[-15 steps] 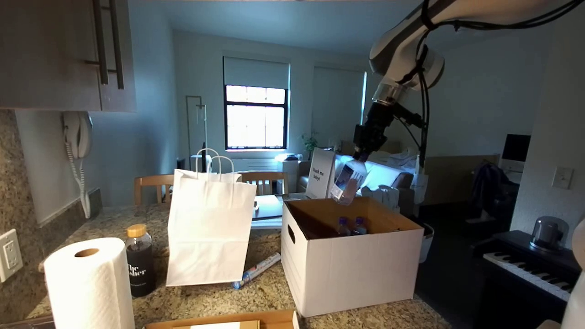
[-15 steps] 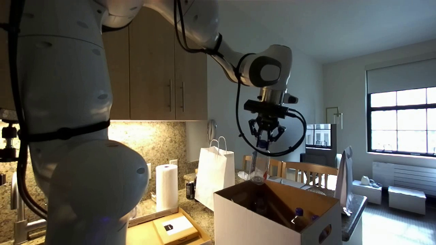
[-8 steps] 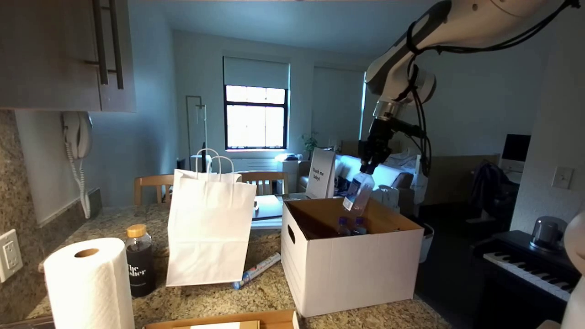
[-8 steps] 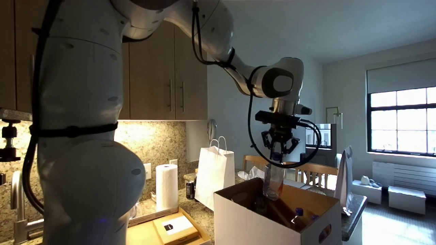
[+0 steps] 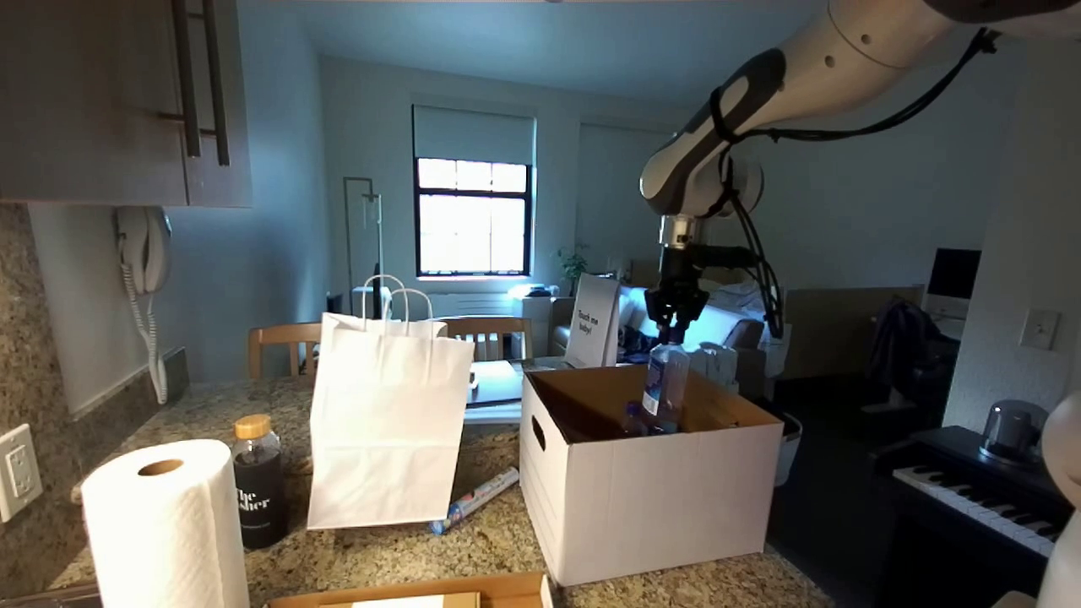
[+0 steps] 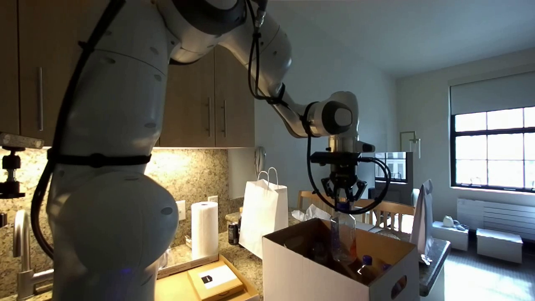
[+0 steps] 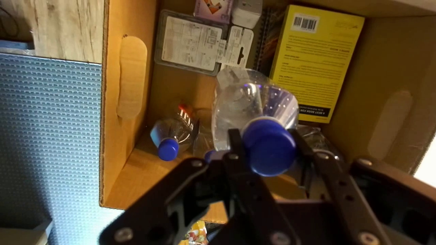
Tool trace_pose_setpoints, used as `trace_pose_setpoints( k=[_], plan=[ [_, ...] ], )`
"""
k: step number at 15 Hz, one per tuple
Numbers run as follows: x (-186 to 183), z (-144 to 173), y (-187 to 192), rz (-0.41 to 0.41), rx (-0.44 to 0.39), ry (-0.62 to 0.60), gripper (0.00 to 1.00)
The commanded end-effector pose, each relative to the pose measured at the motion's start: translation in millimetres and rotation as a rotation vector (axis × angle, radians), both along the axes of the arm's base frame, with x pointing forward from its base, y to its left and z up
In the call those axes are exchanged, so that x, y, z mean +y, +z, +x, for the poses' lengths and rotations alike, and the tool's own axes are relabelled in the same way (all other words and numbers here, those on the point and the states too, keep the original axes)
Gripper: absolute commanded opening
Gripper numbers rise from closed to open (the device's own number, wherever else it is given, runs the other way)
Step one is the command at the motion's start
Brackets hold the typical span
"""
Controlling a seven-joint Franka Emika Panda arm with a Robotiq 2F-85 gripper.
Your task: Place four empty water bottles inside the white storage box on the right
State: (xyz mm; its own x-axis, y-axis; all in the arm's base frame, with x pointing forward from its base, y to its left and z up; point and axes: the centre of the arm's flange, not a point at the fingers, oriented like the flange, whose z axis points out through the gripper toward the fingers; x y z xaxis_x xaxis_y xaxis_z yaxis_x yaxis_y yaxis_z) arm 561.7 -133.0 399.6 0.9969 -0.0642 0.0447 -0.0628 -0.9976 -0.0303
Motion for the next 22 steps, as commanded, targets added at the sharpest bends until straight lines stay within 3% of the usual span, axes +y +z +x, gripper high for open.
trace_pose_setpoints(
  k=[1,9,11,12,13,17,18,22],
  plan=[
    [3,14,-29,-0.010,-0.006,0.015,0.13],
    [-9,26,-108,0.084,0.090,0.015,0.14],
    [-8,21,-112,0.106,0.073,0.003,0.15],
    [-4,20,-112,0.075,0.101,-0.008,0.15],
    [-5,20,-116,0.077,0.105,-0.009,0.35],
    [-2,21,-116,0.078,0.106,-0.004,0.35],
    [-2,21,-116,0.078,0.106,-0.004,0.15],
    [7,32,-130,0.074,0.130,0.005,0.15]
  ],
)
